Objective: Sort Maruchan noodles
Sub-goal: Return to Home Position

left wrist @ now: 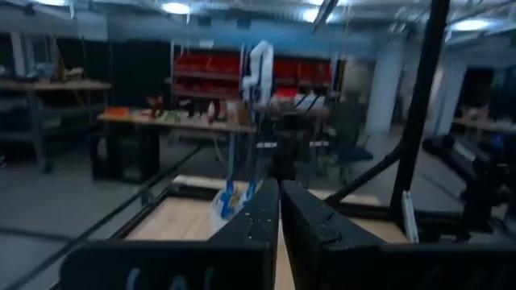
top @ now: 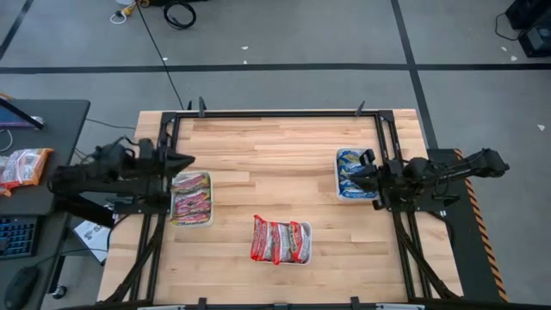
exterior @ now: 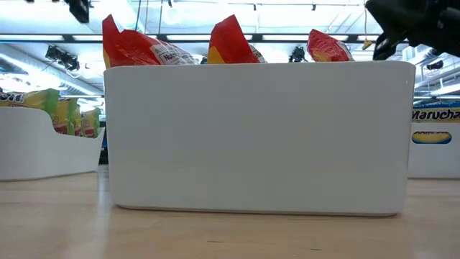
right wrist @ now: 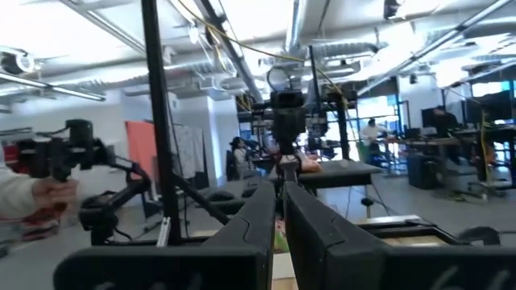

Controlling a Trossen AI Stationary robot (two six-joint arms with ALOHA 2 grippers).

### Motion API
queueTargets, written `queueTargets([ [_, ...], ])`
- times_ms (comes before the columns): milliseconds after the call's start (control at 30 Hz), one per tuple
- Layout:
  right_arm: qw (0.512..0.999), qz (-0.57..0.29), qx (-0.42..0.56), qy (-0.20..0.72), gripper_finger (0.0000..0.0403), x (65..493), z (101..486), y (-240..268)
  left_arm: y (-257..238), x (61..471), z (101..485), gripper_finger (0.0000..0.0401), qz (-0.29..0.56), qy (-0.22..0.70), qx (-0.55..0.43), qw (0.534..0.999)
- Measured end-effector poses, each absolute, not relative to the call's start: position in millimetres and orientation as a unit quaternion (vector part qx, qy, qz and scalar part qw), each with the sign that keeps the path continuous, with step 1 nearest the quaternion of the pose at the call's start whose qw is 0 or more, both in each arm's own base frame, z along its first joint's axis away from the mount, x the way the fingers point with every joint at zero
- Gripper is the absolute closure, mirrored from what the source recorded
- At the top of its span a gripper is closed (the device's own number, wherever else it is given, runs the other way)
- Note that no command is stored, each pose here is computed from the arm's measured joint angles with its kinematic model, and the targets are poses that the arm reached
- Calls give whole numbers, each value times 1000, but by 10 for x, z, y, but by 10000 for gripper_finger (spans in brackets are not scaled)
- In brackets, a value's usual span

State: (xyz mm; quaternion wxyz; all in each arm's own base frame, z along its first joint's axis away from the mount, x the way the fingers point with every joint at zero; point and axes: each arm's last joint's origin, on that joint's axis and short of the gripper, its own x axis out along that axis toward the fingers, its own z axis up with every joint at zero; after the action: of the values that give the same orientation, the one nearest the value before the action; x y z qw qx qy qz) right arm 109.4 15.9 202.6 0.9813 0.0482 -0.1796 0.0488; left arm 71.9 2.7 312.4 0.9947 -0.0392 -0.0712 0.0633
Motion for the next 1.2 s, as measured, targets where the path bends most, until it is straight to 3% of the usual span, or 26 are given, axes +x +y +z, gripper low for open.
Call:
queueTargets([
  [333, 979, 56, 56, -186, 368, 1035, 2038, 152, 1, 961, 2094, 378, 21, -177, -75, 981],
  [500, 985, 48, 83, -146, 368, 1057, 1965, 148, 9, 1033, 1779, 378, 41, -59, -105, 992],
  [733, 990, 23, 91, -108, 368, 1079, 1890, 137, 40, 1034, 1687, 378, 100, -15, -76, 992],
  [900, 987, 15, 105, -124, 368, 1047, 1917, 120, 8, 1039, 1646, 378, 46, 12, -28, 998],
  [1100, 982, 47, 108, -148, 368, 920, 1942, 113, -22, 1038, 1608, 378, -4, 34, -35, 999],
  [1200, 987, 40, 110, -108, 368, 937, 1887, 113, -23, 1038, 1611, 378, -6, 32, -31, 999],
])
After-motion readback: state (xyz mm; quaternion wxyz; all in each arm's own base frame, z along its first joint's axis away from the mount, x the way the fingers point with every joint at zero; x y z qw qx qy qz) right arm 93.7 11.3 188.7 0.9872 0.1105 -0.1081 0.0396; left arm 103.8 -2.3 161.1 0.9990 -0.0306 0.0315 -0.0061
